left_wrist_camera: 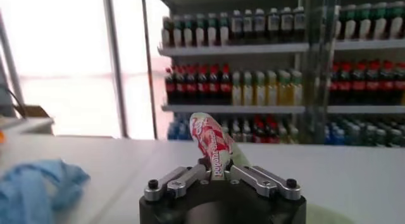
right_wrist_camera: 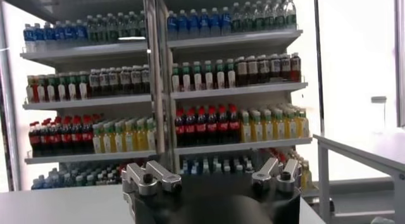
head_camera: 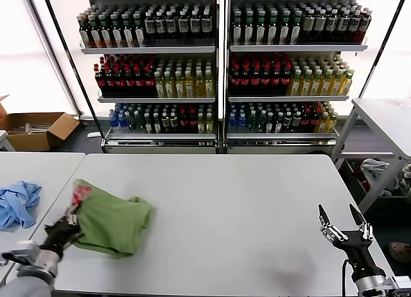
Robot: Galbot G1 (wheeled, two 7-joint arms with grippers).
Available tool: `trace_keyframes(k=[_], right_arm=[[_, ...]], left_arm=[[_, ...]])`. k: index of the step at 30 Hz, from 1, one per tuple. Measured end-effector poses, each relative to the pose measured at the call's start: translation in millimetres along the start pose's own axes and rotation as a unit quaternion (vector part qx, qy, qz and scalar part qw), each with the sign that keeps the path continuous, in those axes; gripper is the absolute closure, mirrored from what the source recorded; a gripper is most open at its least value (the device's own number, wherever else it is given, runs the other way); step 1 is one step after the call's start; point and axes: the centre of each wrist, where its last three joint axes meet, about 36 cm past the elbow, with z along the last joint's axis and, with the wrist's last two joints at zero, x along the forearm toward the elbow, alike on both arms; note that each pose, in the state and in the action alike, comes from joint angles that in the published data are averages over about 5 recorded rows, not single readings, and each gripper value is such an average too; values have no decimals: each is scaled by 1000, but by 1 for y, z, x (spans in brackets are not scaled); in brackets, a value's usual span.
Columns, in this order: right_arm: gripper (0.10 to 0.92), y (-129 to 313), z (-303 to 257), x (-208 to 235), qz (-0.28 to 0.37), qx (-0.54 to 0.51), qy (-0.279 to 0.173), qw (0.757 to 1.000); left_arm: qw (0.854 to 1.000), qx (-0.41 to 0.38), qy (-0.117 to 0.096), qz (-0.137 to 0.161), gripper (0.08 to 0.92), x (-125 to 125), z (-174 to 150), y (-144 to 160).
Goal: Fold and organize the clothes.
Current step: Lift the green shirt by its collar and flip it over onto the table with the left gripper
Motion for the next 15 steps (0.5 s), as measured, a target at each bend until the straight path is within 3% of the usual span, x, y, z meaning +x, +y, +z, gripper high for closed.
trace_keyframes(k=[5, 9, 12, 15], right_arm=[[200, -1, -2, -2, -1, 2, -2, 1000], [200, -2, -2, -1, -1, 3, -5, 1000], [200, -2, -2, 0, 0, 2, -5, 1000], [200, -1, 0, 2, 0, 1, -3, 1000]], left_arm=[[998, -33, -53, -14, 868, 3, -40, 18], [995, -64, -79, -15, 868, 4, -44, 16], [993, -86, -81, -15, 868, -1, -25, 11], [993, -97, -67, 2, 868, -9, 9, -4]])
